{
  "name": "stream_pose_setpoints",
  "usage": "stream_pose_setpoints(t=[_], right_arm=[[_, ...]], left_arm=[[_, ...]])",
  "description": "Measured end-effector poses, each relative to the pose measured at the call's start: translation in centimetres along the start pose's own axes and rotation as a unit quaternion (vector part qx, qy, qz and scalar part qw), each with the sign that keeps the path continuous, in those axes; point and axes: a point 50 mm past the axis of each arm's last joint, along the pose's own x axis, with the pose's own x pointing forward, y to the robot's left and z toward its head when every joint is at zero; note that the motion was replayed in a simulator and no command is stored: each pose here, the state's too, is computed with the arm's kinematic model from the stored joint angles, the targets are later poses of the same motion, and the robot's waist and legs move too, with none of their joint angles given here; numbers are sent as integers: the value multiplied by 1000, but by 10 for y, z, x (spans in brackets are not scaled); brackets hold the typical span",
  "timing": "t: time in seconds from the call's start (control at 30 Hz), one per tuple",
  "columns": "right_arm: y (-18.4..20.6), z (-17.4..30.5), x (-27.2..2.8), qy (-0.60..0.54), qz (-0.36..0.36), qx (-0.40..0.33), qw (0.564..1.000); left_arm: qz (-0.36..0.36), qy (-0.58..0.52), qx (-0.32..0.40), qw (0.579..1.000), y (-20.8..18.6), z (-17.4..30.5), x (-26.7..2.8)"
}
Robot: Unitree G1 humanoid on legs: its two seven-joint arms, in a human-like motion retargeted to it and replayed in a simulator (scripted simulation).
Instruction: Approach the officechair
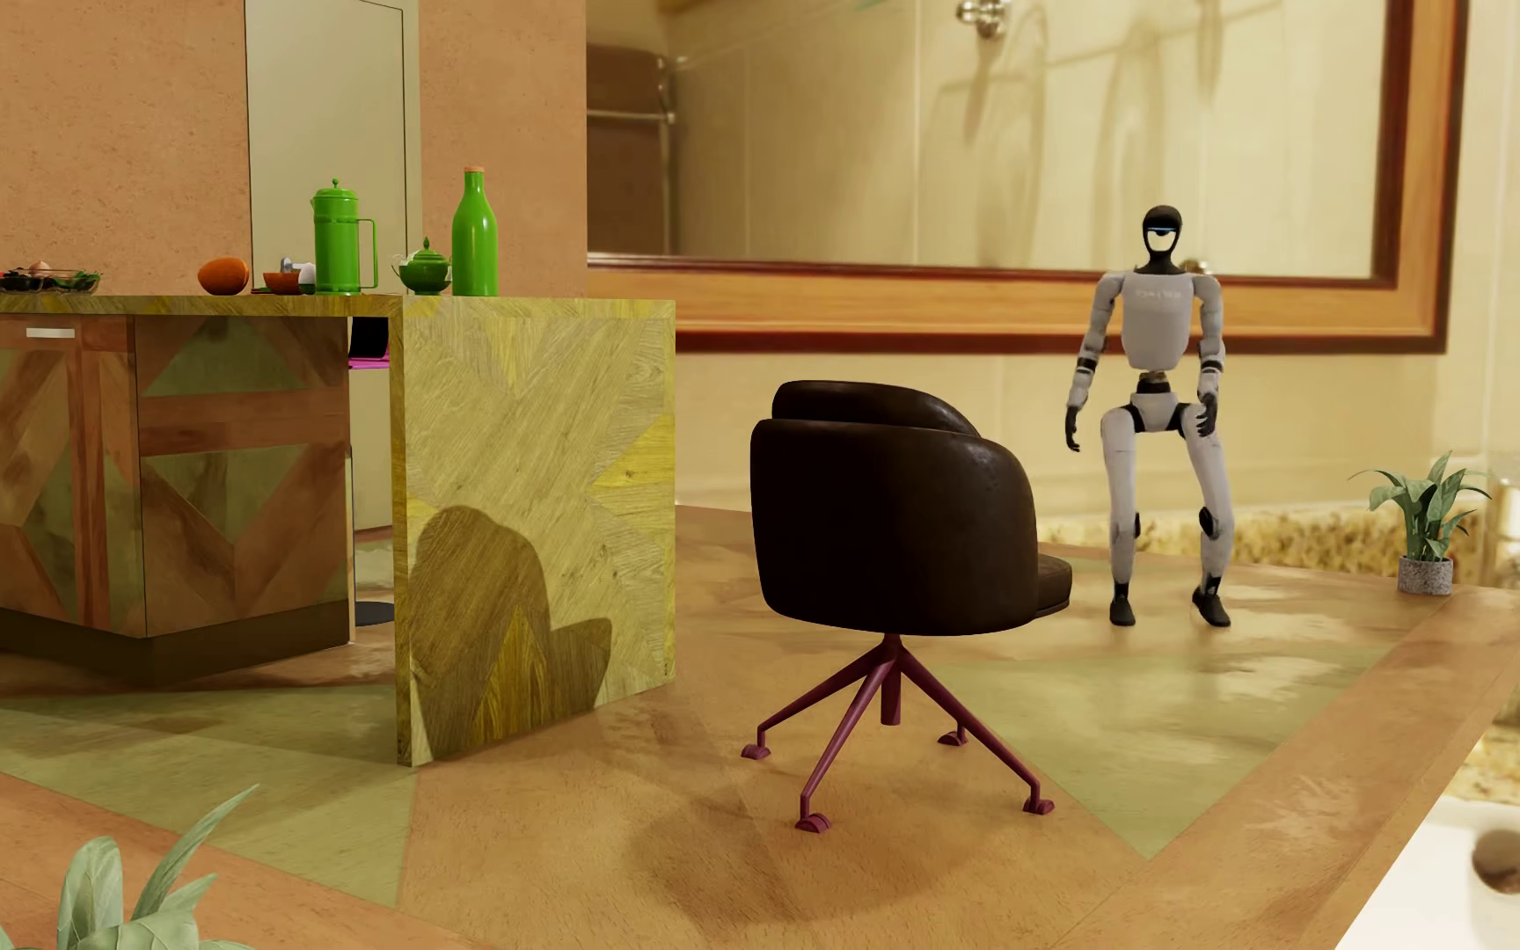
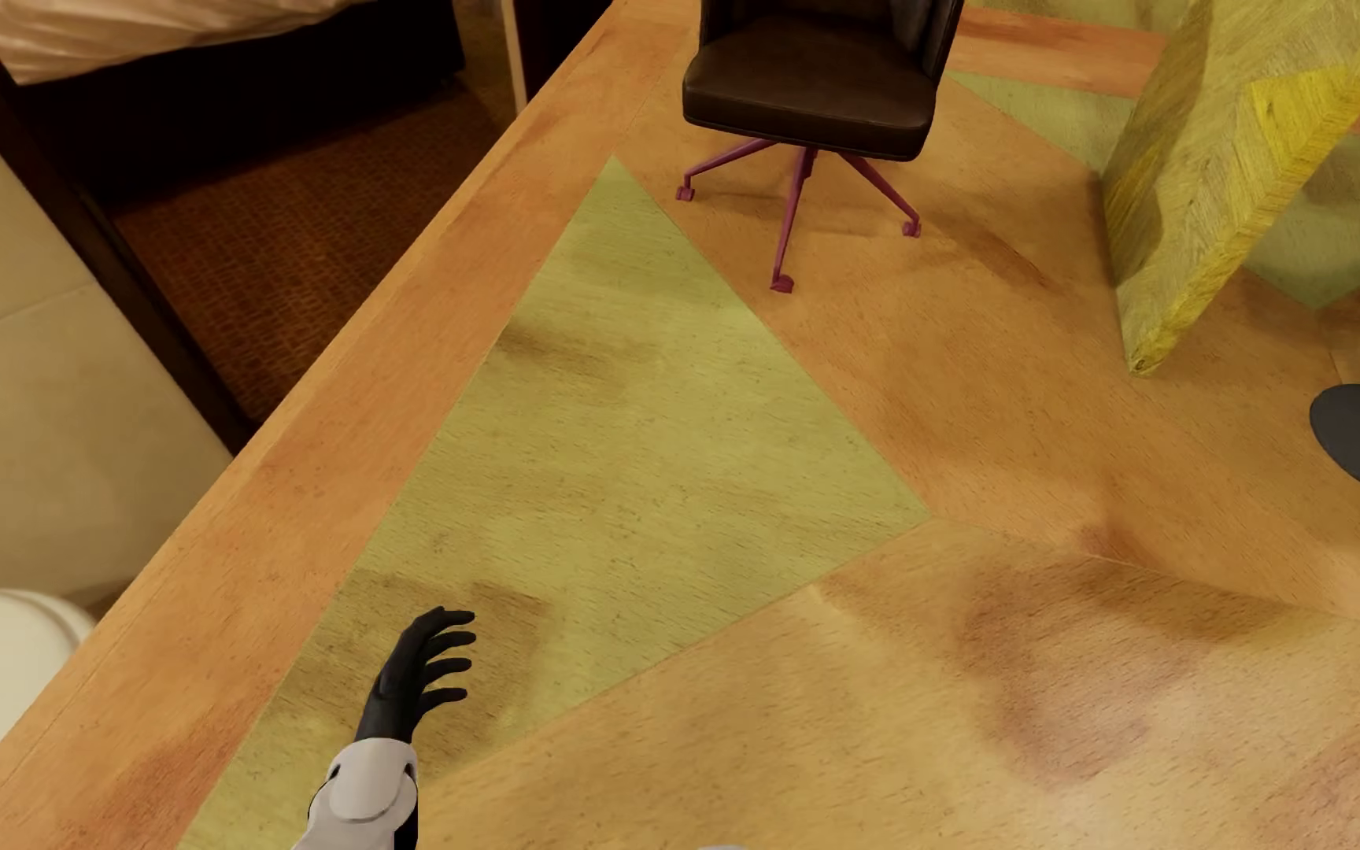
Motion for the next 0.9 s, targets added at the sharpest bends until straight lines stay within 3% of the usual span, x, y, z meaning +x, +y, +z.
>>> stream_pose_setpoints(t=[0.07,0.13,0.2,0.27,0.33,0.4,0.47,0.5,0.6,0.7,0.77,0.83,0.87,0.9], right_arm=[[7,3,3,11,-43,5,999],[15,55,7,-72,-61,33,995],[28,99,10,-138,-31,21,990],[20,70,10,-110,6,18,994],[-5,38,1,-73,-5,18,997],[-5,-1,-1,3,-22,-3,1000],[6,12,7,1,-30,-4,1000],[13,35,7,-43,-35,35,998],[35,114,9,-175,6,41,984],[14,69,7,-123,36,44,991],[5,37,-1,-74,13,32,997],[34,-8,4,35,35,-47,998],[27,3,4,28,21,-90,995],[21,28,5,-7,-5,-83,997]], left_arm=[[-11,54,27,998,11,-40,-21],[-4,145,56,988,39,-81,-49],[8,205,80,975,62,-108,-65],[58,151,71,984,79,-72,-34],[44,49,28,997,43,-24,-9],[-21,-34,11,999,-5,20,9],[-55,26,32,998,-3,-32,-16],[-55,76,59,994,18,-56,-31],[-29,219,89,971,58,-114,-72],[61,119,58,989,70,-54,-24],[43,22,4,999,24,-2,1],[-17,11,-7,1000,-13,-1,5],[-30,21,18,999,-1,-10,0],[-19,63,34,997,22,-32,-6]])
